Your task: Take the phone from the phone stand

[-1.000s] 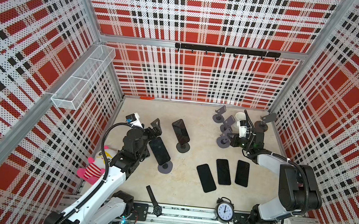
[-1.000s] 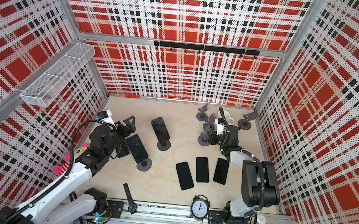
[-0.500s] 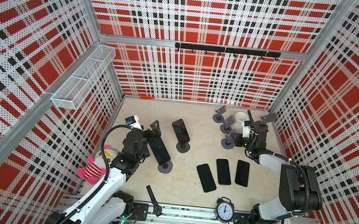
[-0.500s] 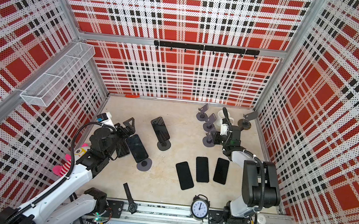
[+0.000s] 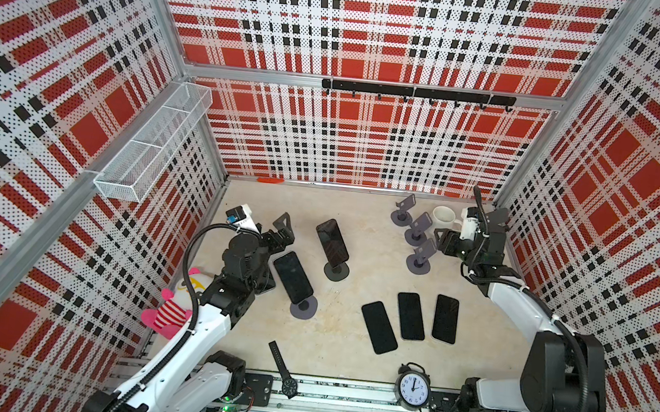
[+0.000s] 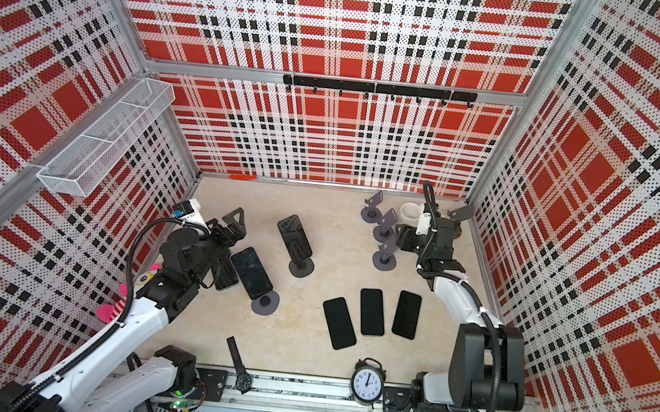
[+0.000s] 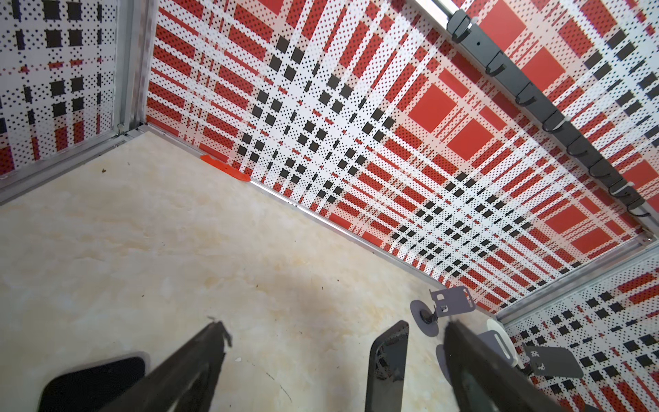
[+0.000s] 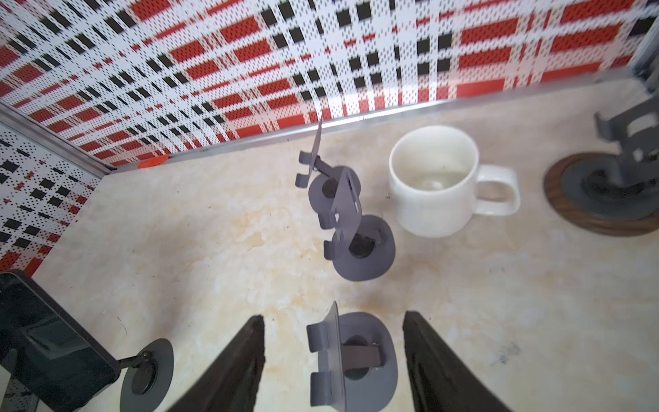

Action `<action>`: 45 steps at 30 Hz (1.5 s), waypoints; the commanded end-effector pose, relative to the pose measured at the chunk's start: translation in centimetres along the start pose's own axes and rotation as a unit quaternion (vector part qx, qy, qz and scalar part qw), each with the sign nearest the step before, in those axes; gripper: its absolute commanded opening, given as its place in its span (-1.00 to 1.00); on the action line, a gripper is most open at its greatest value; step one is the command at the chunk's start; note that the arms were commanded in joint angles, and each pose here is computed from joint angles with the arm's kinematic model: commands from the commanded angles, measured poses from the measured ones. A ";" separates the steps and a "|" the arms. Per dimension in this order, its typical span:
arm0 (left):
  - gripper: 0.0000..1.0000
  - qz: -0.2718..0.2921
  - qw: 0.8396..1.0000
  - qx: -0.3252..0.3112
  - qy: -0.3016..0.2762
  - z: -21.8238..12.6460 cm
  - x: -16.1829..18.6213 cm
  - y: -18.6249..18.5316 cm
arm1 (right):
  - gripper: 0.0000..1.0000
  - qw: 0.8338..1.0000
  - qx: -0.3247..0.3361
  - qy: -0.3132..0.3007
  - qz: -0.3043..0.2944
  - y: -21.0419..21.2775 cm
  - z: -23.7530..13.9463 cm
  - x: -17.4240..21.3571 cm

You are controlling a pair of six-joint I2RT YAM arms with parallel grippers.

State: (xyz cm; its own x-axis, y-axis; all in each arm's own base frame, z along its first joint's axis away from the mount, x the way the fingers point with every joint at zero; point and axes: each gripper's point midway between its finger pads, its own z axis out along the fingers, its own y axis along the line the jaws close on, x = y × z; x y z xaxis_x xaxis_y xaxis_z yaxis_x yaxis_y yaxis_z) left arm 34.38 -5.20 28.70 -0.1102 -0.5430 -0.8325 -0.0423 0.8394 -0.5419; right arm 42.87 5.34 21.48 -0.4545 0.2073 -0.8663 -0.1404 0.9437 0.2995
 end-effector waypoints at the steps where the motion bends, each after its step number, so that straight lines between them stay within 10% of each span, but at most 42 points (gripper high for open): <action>1: 0.96 -0.010 1.000 -0.015 -0.020 -0.4 -2.2 -0.1 | 0.41 0.999 0.027 -0.018 -0.021 0.5 -1.6 -1.9; 4: 0.96 -0.015 0.999 -0.034 -0.025 -0.3 -3.0 0.7 | 0.98 0.996 0.053 -0.026 -0.061 2.0 -2.3 -3.4; 10: 0.96 -0.019 0.997 -0.076 0.012 0.2 -3.4 1.9 | 0.99 0.991 0.060 -0.053 -0.104 5.8 -3.2 -6.2; 15: 0.96 -0.014 0.992 -0.109 0.059 0.2 -3.1 5.1 | 0.99 0.989 -0.064 -0.110 -0.075 9.8 -3.9 -7.3; 23: 0.96 -0.075 0.985 -0.135 0.081 -0.3 -2.3 12.5 | 1.00 0.988 -0.060 -0.054 -0.130 16.6 0.3 -4.2; 45: 0.96 -0.067 0.978 -0.126 0.154 0.1 1.0 13.2 | 1.00 0.950 -0.246 0.068 -0.180 33.4 8.5 5.9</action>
State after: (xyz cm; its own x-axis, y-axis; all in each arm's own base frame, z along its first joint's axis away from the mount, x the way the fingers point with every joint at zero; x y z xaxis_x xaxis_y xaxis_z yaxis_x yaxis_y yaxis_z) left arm 33.92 5.33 20.49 -0.3631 -0.6602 -0.6575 -0.3260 0.7511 -0.5742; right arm 42.55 39.42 23.50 -0.4077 -0.1519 -0.9004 -0.6658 0.7243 0.1793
